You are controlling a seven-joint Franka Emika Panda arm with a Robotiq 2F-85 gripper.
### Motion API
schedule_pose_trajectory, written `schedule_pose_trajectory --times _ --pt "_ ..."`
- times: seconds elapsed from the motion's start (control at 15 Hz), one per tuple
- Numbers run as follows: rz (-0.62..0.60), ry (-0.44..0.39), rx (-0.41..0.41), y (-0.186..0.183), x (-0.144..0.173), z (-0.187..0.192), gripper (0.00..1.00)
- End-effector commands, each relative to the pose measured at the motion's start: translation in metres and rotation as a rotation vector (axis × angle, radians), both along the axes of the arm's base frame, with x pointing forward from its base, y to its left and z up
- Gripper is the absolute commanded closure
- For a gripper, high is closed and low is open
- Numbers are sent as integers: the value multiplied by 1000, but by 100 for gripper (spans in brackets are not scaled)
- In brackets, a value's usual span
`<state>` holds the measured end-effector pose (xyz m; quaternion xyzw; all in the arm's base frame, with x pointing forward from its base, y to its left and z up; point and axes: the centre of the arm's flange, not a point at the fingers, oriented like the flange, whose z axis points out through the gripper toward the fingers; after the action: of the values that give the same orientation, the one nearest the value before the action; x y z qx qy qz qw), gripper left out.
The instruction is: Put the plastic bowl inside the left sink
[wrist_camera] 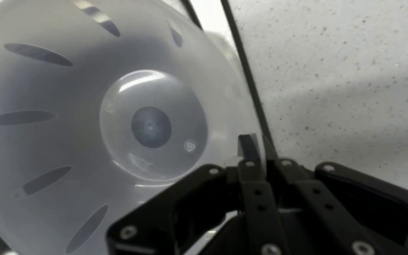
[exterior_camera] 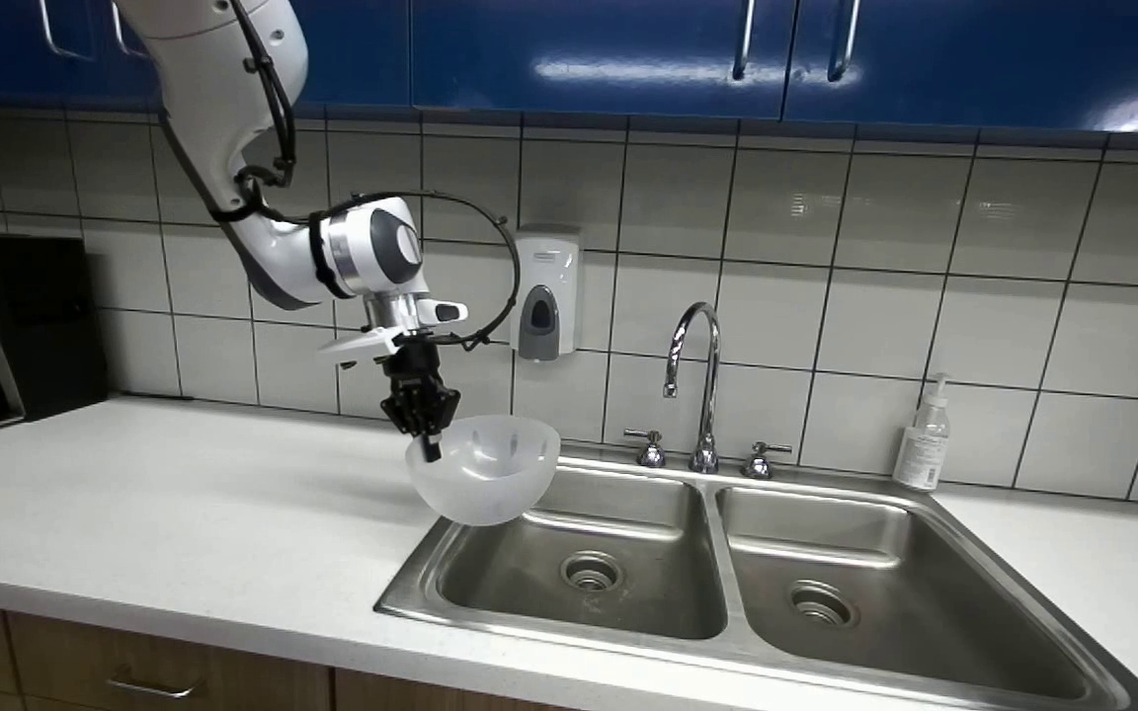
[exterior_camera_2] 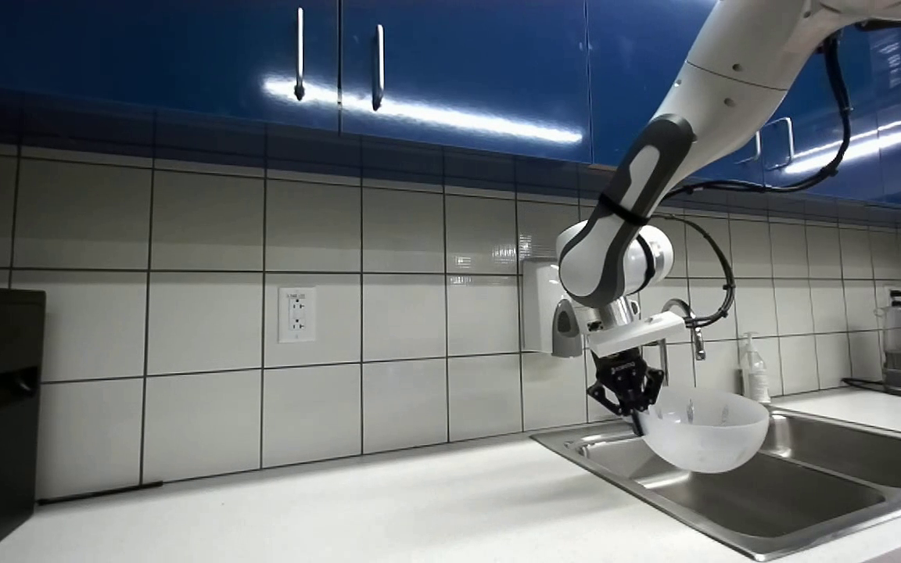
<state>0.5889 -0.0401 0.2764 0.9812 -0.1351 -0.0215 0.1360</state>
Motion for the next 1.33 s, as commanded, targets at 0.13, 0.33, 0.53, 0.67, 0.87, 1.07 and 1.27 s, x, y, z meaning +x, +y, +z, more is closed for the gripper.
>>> schedule_pose_trajectory --times 0.13,0.33,0.53,0.67,0.87,1.07,1.27 --pt "-1 47 9 -57 29 -10 99" --pt "-12 71 16 -80 36 -20 99" --pt "-35 97 27 -105 40 -27 99" --pt "-59 109 30 -121 41 -29 99" --pt "-67 135 42 -143 45 -39 99" --pt "-63 157 42 -157 53 -56 99" --pt "-55 175 43 -162 65 -80 99"
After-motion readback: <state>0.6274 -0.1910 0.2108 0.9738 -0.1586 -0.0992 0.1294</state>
